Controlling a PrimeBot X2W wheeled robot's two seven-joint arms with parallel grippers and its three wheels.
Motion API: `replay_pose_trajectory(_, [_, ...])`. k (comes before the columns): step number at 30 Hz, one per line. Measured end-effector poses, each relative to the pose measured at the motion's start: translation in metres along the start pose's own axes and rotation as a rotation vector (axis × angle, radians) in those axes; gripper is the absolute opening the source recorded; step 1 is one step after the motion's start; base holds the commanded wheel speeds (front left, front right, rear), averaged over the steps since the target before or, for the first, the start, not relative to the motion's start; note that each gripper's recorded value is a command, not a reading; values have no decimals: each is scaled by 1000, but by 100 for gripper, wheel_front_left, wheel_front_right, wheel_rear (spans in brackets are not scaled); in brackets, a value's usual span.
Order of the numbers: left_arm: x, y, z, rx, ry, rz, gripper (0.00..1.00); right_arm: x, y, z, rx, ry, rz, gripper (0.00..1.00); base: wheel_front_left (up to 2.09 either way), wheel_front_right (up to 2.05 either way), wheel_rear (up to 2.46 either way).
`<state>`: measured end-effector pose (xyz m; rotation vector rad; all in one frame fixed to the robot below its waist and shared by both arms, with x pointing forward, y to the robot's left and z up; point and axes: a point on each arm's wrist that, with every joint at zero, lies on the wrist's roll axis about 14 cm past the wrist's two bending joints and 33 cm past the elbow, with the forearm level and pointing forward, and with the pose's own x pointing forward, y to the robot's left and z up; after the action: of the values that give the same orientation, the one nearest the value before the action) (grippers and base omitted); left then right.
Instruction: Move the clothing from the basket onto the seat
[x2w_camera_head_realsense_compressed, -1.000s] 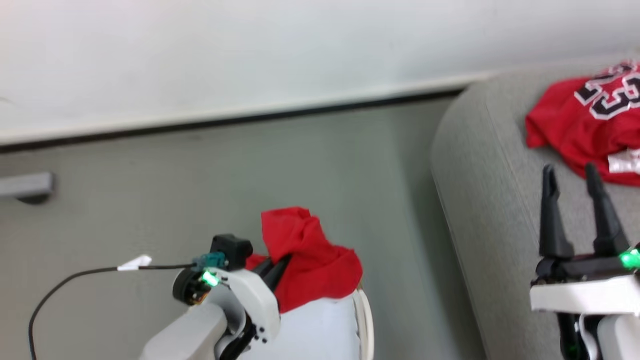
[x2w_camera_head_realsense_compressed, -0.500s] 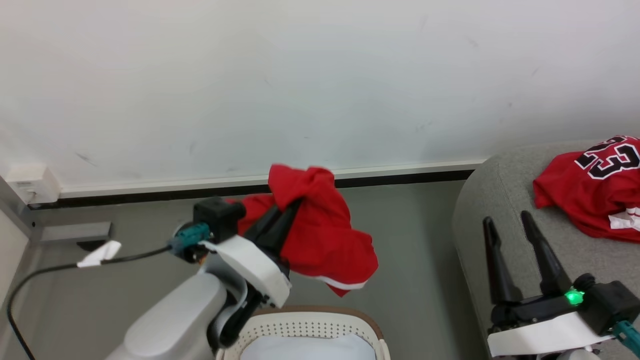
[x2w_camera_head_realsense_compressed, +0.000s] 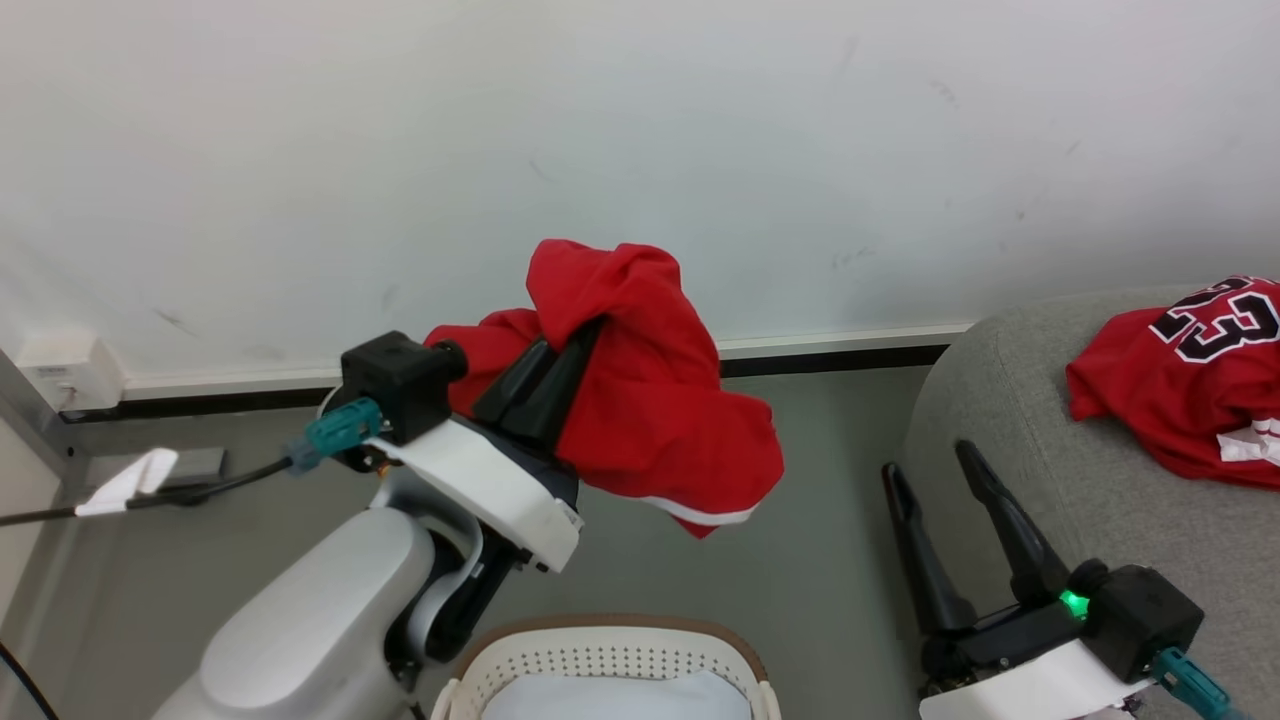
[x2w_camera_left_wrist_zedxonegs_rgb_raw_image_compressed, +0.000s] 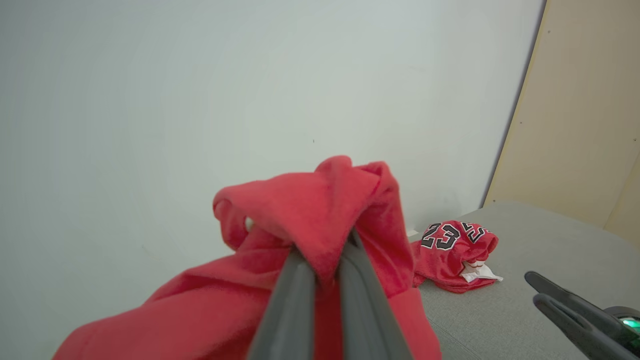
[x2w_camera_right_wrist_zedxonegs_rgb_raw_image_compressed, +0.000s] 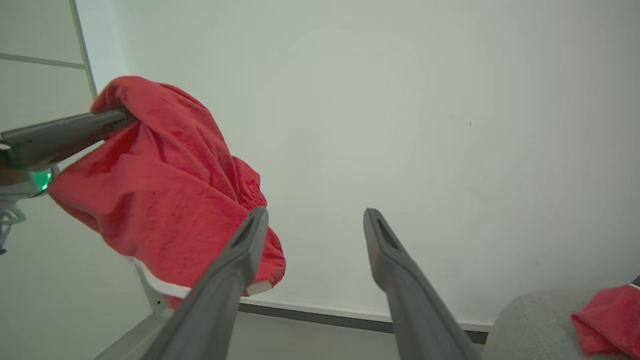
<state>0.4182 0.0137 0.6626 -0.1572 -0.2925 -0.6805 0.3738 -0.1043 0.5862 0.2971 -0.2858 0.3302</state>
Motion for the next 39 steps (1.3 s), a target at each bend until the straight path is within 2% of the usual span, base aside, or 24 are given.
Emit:
replay_pose_trajectory(10, [-12, -12, -24, -12, 76, -20, 0, 12, 37, -16, -37, 80, 177, 100, 0, 0, 0])
replay_pose_trajectory(20, [-27, -37, -34, -35, 118, -74, 0, 12, 76, -71, -118, 321, 380, 100, 0, 0, 0])
replay_pose_trajectory(25, [-33, -51, -31, -41, 121, -105, 0, 10, 103, -92, -120, 400, 478, 100, 0, 0, 0])
replay_pose_trajectory(33, [-45, -68, -32, -41, 152, -140, 0, 25, 123, -95, -99, 369, 519, 100, 0, 0, 0])
replay_pose_trajectory(34, [-47, -68, -33, -41, 156, -136, 0, 25, 125, -96, -96, 369, 521, 39, 0, 0, 0])
replay_pose_trajectory(35, [-49, -68, -33, -41, 158, -133, 0, 26, 127, -97, -93, 369, 523, 0, 0, 0, 0])
replay_pose_trajectory(39, [-51, -63, -34, -38, 162, -115, 0, 25, 129, -100, -75, 374, 523, 0, 0, 0, 0])
